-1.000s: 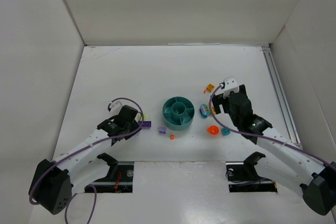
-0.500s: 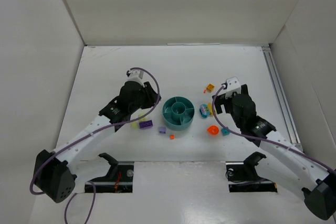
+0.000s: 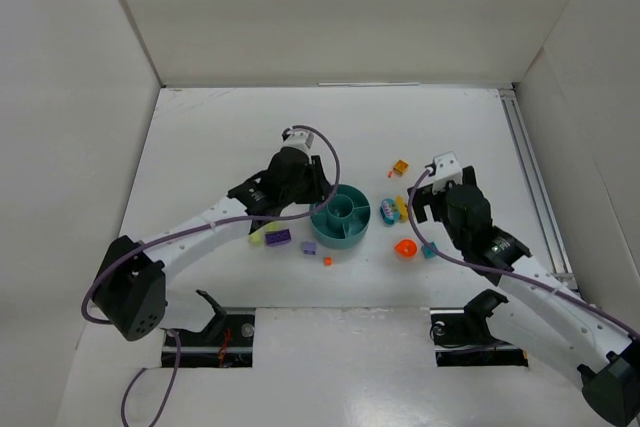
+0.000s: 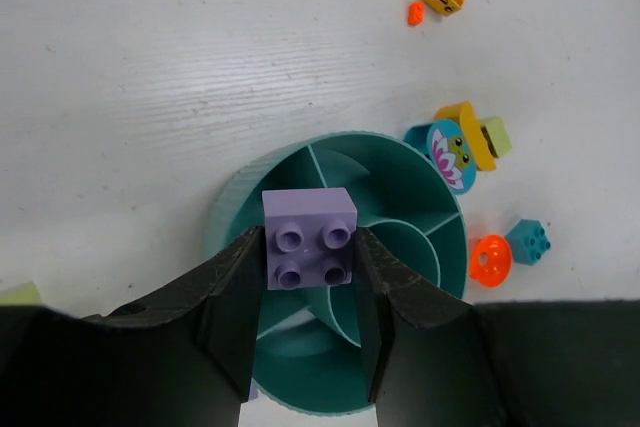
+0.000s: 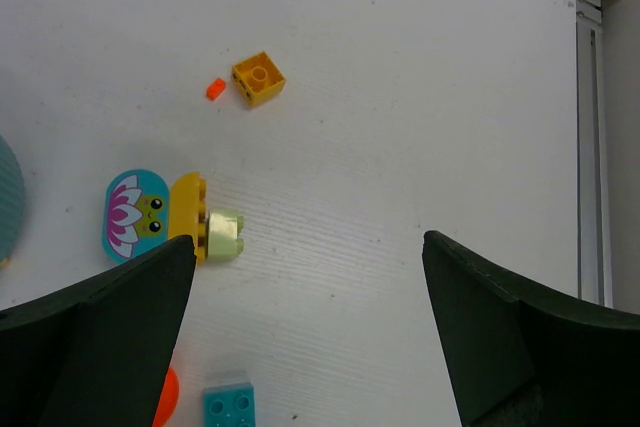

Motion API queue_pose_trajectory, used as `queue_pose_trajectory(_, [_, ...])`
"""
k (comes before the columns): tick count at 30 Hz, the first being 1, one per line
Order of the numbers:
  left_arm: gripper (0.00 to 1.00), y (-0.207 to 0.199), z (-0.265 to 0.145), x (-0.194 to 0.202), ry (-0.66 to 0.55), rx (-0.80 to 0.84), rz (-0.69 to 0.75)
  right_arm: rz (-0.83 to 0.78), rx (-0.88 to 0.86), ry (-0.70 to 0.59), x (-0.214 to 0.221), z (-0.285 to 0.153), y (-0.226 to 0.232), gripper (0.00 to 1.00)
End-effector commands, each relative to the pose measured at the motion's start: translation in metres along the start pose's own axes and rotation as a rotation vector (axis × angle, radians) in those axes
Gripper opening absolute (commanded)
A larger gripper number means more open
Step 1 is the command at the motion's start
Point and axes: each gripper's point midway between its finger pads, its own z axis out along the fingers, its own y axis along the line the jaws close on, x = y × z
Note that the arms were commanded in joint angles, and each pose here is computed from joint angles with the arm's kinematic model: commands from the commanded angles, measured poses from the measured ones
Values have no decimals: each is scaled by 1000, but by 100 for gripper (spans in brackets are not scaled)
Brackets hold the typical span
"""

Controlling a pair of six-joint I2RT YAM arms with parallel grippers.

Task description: Sort the legos into containers by color

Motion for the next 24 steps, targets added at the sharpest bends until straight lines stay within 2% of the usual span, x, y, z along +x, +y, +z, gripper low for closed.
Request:
queue_pose_trajectory(1, [26,-2,-3,-28,-84,-42,-21,-5,13,10,3,-2,-3,100])
queue_pose_trajectory(11, [30,-16,2,-17,-54,-22,6,4,22,12,3,-4,-5,100])
queue_pose_trajectory(19, [44,-9,-6,-11,-39,-44,1,4,22,12,5,-5,-5,100])
queue_pose_trajectory(24, [47,-10,-13,-9,-37,-21,-1,4,15,-7,1,-8,-6,100])
